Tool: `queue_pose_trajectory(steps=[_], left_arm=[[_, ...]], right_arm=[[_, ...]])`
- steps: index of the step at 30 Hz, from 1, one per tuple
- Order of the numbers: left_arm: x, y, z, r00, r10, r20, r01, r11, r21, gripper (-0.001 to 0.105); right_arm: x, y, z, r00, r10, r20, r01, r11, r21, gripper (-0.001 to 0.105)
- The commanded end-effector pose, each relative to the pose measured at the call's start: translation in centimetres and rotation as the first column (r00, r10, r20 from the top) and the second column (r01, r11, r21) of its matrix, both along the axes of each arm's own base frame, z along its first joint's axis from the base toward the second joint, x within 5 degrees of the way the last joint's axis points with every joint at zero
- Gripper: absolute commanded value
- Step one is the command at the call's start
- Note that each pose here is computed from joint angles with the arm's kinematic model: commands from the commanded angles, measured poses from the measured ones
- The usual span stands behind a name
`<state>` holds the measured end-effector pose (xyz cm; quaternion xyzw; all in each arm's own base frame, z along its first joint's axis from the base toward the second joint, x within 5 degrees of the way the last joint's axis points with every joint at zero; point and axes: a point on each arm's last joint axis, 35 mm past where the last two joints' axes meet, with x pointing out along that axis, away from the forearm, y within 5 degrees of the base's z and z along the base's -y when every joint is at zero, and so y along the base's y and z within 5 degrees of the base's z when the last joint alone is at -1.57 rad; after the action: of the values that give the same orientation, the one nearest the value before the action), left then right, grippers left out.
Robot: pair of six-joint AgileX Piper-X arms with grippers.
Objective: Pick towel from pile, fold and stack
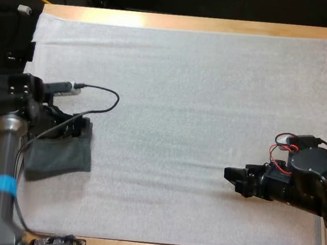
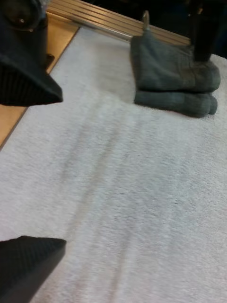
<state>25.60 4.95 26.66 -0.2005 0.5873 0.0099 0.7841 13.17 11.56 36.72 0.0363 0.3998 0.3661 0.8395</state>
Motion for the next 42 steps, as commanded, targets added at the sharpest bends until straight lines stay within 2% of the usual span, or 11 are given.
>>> queue_pose_trajectory(steps=[1,7,13,17,26,28,30,33,34,38,42], left_arm=[[-0.5,-0.3,1.8,0.998,0.016,0.059,-0.015,1.0,-0.021,0.067],[-2.7,-1.6,5.8,0.977,0.006,0.212,-0.003,1.0,-0.015,0.067],[-4.6,-4.2,8.0,0.947,-0.096,0.305,0.098,0.995,0.009,0.067],[-5.5,-5.4,8.7,0.932,-0.139,0.335,0.134,0.99,0.039,0.067],[-7.3,-6.1,9.2,0.926,-0.212,0.313,0.173,0.974,0.146,0.067],[-7.8,-6.0,9.3,0.922,-0.242,0.303,0.19,0.963,0.19,0.067],[-8.3,-5.9,9.4,0.921,-0.261,0.29,0.2,0.954,0.224,0.067],[-9.0,-5.7,9.6,0.924,-0.266,0.275,0.192,0.944,0.269,0.067],[-9.1,-5.7,9.7,0.923,-0.265,0.28,0.188,0.944,0.272,0.067],[-9.9,-5.6,10.1,0.915,-0.264,0.306,0.18,0.944,0.277,0.067],[-11.2,-5.6,10.8,0.902,-0.264,0.343,0.169,0.944,0.283,0.067]], right_arm=[[0.3,0.0,0.5,0.998,-0.021,0.055,0.021,1.0,-0.002,0.058],[1.2,0.0,1.3,0.981,-0.102,0.165,0.101,0.995,0.018,0.058],[2.6,-1.9,1.4,0.958,-0.197,0.211,0.201,0.979,0.0,0.058],[3.6,-3.8,1.3,0.938,-0.263,0.227,0.276,0.961,-0.027,0.058],[4.4,-8.5,0.5,0.889,-0.395,0.232,0.436,0.884,-0.166,0.058],[4.3,-9.7,0.1,0.87,-0.448,0.208,0.486,0.851,-0.198,0.058],[4.2,-10.5,-0.1,0.859,-0.473,0.196,0.508,0.832,-0.221,0.058],[3.6,-11.4,0.1,0.824,-0.524,0.214,0.564,0.79,-0.239,0.058],[3.4,-11.6,0.2,0.815,-0.533,0.228,0.577,0.779,-0.245,0.058],[2.2,-11.8,0.8,0.811,-0.504,0.296,0.58,0.759,-0.297,0.058],[0.4,-11.9,1.5,0.783,-0.522,0.338,0.615,0.729,-0.3,0.058]])
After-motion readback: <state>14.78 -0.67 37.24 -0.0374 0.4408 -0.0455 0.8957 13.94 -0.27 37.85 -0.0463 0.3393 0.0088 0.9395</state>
